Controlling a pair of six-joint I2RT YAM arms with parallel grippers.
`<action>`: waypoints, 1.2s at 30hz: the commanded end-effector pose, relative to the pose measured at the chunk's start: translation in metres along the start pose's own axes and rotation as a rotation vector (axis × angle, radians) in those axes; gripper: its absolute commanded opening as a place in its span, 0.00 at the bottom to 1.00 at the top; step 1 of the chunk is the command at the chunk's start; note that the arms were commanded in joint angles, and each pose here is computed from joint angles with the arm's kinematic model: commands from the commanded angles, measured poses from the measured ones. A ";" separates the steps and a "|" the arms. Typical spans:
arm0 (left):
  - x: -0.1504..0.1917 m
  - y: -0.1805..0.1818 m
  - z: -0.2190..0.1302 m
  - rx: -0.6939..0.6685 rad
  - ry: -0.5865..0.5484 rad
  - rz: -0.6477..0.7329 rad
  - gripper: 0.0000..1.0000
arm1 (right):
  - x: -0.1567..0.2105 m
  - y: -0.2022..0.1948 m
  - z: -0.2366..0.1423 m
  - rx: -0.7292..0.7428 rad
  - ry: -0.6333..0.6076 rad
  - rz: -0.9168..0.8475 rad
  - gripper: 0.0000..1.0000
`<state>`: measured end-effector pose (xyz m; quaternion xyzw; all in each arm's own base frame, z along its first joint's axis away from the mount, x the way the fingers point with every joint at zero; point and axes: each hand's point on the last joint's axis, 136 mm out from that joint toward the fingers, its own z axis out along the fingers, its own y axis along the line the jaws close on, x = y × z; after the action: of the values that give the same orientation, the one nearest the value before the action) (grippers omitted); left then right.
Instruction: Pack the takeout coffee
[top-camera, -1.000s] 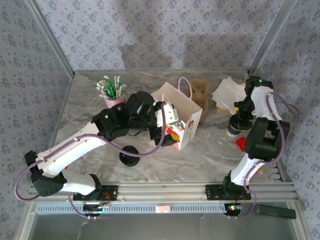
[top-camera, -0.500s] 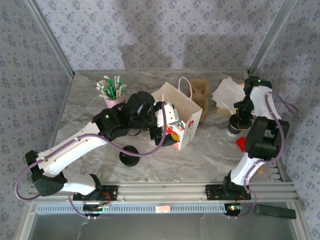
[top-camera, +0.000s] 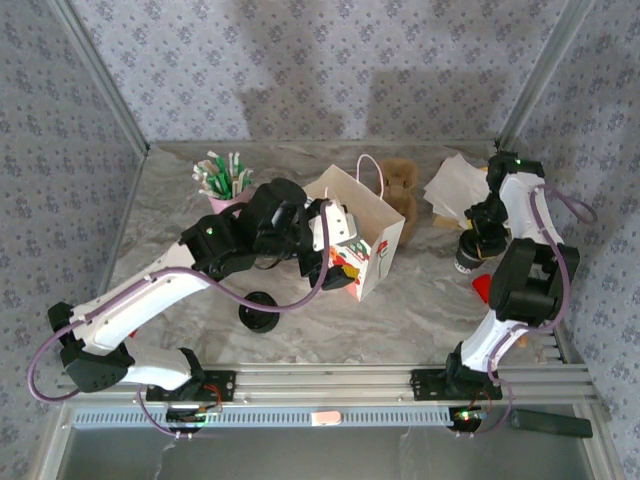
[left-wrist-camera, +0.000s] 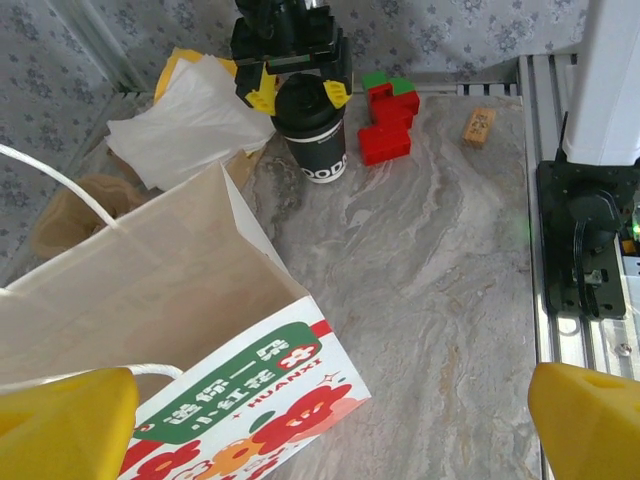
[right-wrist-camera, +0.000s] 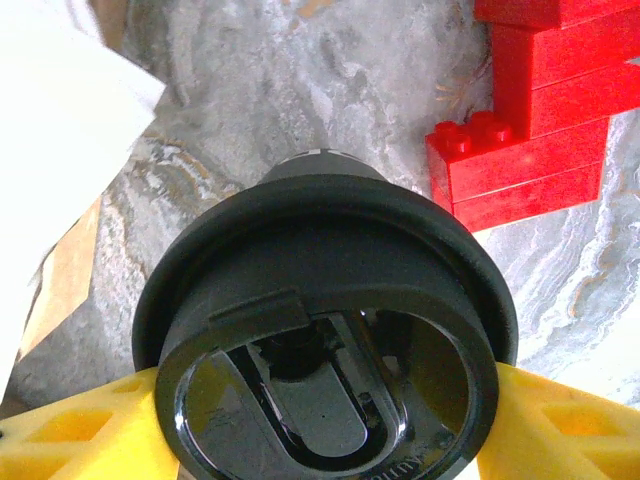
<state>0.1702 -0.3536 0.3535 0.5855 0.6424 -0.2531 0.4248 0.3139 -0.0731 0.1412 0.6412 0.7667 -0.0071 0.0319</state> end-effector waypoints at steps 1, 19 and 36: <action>-0.016 0.004 -0.011 -0.034 -0.040 -0.003 1.00 | 0.006 -0.016 -0.024 -0.019 -0.033 -0.117 0.66; -0.015 0.024 -0.041 -0.173 -0.018 -0.189 1.00 | 0.073 -0.064 -0.080 -0.112 -0.014 -0.764 0.63; -0.004 0.036 -0.051 -0.252 0.075 -0.351 1.00 | 0.126 -0.077 -0.124 0.083 -0.064 -1.434 0.65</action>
<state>0.1930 -0.3123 0.3838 0.4311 0.7666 -0.2216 0.4211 0.2412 0.0599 0.2428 0.0169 0.9976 -0.0267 0.0615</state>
